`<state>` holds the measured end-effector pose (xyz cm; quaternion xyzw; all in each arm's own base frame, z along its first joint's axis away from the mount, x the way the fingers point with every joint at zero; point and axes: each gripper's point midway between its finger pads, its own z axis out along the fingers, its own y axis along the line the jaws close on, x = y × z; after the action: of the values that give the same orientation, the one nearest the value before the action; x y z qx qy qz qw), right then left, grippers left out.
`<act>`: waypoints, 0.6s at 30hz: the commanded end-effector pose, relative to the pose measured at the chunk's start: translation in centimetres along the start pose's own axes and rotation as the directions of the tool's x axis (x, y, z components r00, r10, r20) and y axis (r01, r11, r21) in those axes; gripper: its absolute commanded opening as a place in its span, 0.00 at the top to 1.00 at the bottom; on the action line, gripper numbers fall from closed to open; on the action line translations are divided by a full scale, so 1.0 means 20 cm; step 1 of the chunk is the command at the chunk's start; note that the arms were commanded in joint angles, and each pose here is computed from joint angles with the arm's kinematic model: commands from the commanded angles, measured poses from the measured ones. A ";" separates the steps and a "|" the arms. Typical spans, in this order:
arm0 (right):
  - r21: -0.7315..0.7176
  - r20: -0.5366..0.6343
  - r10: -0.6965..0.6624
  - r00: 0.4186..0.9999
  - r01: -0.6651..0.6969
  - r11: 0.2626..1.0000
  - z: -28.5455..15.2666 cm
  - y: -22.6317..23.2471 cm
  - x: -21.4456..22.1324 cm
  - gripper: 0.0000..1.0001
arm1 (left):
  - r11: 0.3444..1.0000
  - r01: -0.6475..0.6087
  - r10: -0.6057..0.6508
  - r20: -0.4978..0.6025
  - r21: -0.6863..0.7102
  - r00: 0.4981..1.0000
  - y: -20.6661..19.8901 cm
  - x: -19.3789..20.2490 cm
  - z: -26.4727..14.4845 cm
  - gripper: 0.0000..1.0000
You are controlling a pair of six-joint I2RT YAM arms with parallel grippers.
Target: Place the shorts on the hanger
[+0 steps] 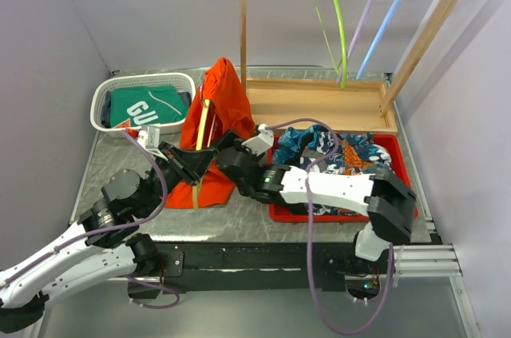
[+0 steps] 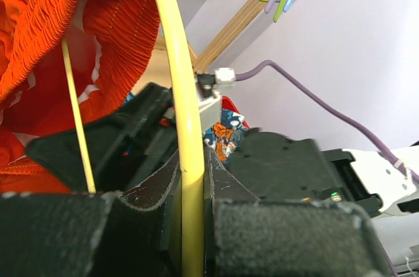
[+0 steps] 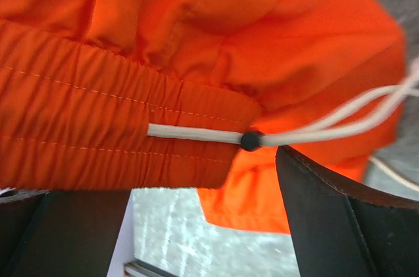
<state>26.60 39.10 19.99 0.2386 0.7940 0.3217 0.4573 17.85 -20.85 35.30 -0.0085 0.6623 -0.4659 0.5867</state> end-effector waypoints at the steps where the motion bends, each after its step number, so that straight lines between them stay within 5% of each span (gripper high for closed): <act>1: 0.034 0.066 0.100 0.993 -0.102 0.994 0.11 0.04 -0.03 0.08 | 0.991 0.015 -0.039 0.176 0.134 0.984 -0.21 -0.30 -0.03 0.99; 9: 0.166 0.037 0.084 0.996 -0.089 0.982 0.24 -0.18 0.05 0.13 | 0.993 0.009 -0.036 0.229 0.118 0.973 -0.19 -0.37 -0.06 0.99; 14: 0.209 0.053 0.017 0.998 -0.028 0.977 0.20 -0.28 0.02 0.46 | 0.994 0.018 -0.046 0.255 0.111 0.966 -0.18 -0.38 -0.06 0.99; 16: 0.205 0.051 -0.027 0.998 0.016 0.979 0.18 -0.30 0.00 0.75 | 0.993 0.029 -0.061 0.282 0.115 0.957 -0.18 -0.41 -0.06 0.99; 18: 0.213 0.057 -0.044 0.997 0.030 0.976 0.15 -0.31 -0.02 0.79 | 0.993 0.035 -0.065 0.288 0.110 0.955 -0.17 -0.40 -0.05 0.99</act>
<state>29.00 38.04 13.19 0.2844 0.8219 0.2458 0.4280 18.40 -19.72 36.60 -0.0294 0.6438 -0.4581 0.6122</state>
